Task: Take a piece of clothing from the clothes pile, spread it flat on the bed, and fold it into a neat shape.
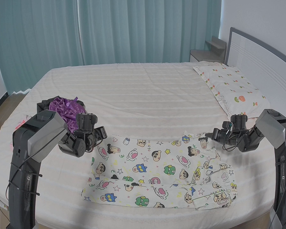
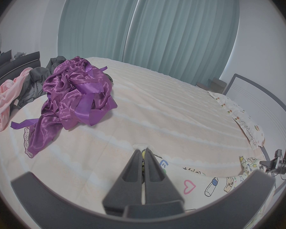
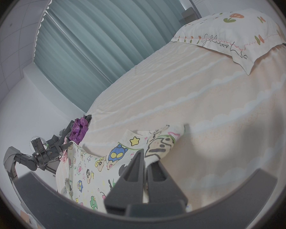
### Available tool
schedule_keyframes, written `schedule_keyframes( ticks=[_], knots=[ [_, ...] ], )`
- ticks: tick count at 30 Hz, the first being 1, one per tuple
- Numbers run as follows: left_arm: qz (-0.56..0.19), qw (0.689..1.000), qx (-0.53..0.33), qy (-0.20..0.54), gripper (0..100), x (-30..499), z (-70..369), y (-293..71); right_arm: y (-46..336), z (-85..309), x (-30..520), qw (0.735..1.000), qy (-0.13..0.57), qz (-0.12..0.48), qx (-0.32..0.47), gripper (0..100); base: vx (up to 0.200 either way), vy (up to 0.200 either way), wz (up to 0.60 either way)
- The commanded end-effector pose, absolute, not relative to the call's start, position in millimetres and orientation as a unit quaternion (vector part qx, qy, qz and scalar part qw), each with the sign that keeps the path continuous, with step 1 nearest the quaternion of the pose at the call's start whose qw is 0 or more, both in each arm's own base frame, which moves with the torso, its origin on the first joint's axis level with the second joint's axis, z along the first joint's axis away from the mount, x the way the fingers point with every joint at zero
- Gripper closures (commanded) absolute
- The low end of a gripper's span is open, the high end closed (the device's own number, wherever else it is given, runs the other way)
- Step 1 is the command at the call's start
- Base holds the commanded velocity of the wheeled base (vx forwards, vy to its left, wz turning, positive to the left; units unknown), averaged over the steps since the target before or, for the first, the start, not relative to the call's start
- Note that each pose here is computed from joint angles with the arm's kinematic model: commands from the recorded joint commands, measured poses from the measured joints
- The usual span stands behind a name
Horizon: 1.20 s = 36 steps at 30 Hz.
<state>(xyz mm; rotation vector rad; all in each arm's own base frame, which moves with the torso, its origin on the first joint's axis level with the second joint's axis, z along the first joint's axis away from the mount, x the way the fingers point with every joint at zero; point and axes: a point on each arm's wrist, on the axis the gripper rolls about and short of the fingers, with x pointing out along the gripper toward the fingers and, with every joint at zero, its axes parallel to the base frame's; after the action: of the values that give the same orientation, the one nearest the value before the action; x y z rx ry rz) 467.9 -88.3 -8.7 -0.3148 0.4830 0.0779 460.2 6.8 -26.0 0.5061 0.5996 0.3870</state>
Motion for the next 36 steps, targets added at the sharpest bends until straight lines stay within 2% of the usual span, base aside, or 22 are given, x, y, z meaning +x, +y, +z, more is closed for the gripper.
schedule_keyframes(
  ticks=[1,12,36],
  knots=[
    [0.039,0.958,-0.156,0.236,100,463.7,-1.7,-86.8,5.4,-14.5,451.5,0.904,0.283,0.204,0.247,100,0.000,0.000,0.00],
    [0.036,0.961,-0.161,0.224,100,460.0,14.8,-86.2,1.7,13.2,441.7,0.908,0.254,0.228,0.244,100,0.000,0.000,0.00],
    [0.031,0.965,-0.161,0.206,100,464.5,27.0,-89.2,-4.4,24.3,441.0,0.916,0.228,0.228,0.240,100,0.000,0.000,0.00]
  ],
)
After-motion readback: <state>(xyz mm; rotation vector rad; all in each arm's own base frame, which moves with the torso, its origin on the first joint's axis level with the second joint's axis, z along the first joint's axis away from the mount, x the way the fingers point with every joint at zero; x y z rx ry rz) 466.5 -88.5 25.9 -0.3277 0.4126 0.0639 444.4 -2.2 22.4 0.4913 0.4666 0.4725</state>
